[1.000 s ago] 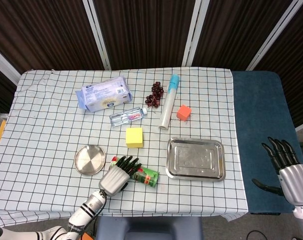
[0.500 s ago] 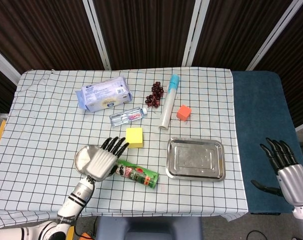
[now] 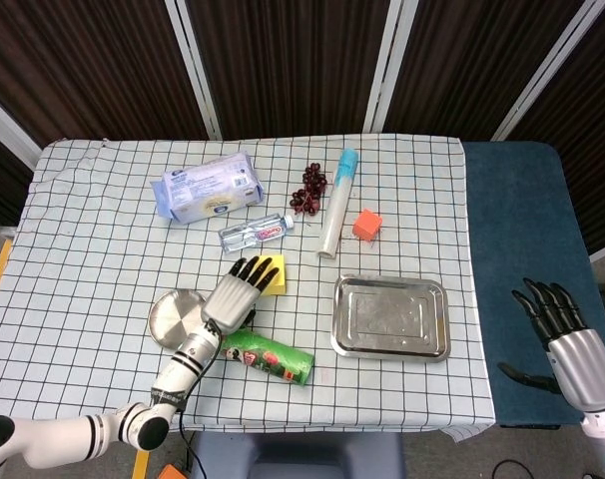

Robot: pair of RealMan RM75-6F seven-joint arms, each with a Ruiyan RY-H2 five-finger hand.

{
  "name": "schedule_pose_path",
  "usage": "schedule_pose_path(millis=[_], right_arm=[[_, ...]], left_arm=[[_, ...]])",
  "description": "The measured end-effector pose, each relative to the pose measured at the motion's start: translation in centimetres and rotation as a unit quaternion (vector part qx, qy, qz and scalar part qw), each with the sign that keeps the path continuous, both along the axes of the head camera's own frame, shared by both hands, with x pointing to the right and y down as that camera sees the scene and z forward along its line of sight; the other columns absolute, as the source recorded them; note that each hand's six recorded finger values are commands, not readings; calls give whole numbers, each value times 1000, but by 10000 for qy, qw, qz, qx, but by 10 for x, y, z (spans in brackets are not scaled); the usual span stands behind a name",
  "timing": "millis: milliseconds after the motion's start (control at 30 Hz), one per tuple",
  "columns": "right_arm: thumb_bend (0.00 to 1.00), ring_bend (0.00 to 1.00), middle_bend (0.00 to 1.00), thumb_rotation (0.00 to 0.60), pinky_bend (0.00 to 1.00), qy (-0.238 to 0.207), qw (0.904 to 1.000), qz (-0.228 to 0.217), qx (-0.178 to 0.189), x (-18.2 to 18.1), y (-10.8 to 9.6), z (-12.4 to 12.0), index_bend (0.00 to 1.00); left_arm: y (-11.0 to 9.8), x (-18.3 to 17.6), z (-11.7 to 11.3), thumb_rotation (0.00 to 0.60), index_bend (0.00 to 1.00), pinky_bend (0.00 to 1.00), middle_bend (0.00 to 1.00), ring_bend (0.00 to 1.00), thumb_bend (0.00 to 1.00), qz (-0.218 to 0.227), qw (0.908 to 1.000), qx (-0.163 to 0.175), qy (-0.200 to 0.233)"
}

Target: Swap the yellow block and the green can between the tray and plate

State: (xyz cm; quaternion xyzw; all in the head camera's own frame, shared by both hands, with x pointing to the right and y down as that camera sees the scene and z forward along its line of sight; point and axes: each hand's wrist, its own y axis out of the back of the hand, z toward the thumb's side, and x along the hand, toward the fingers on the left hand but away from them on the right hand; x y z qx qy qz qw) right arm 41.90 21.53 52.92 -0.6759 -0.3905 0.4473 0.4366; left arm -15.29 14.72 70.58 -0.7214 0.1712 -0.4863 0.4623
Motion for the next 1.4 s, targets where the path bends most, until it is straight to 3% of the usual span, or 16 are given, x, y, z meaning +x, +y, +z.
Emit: schedule_pose_path(millis=[567,667,900,1167,1400], right_arm=[[20,0,0,600,0,32,9999,-78,-118,-2,-1,4,118],[20,0,0,600,0,32,9999,-73,-126,-2,-1,4,119],[20,0,0,600,0,14,9999,-79,-119,-2,-1,4,126],[20,0,0,600,0,16,9999,-66,-99,-1,-3,3,140],[19,0,0,600,0,33,9999,-61,-116,-2,-3,5,150]], left_arm=[[-22,12,24,600,0,131,22,14,363,-179,9992,-234,-258],[-22,17,26,600,12,171,107,102,365,-164,9994,-211,-236],[-20,21,32,600,201,394,346,352,383,-138,9997,-79,-186],[-15,19,43,600,321,551,489,487,407,-147,9998,-16,-144],[-20,8,26,600,442,649,566,574,436,-305,9992,255,47]])
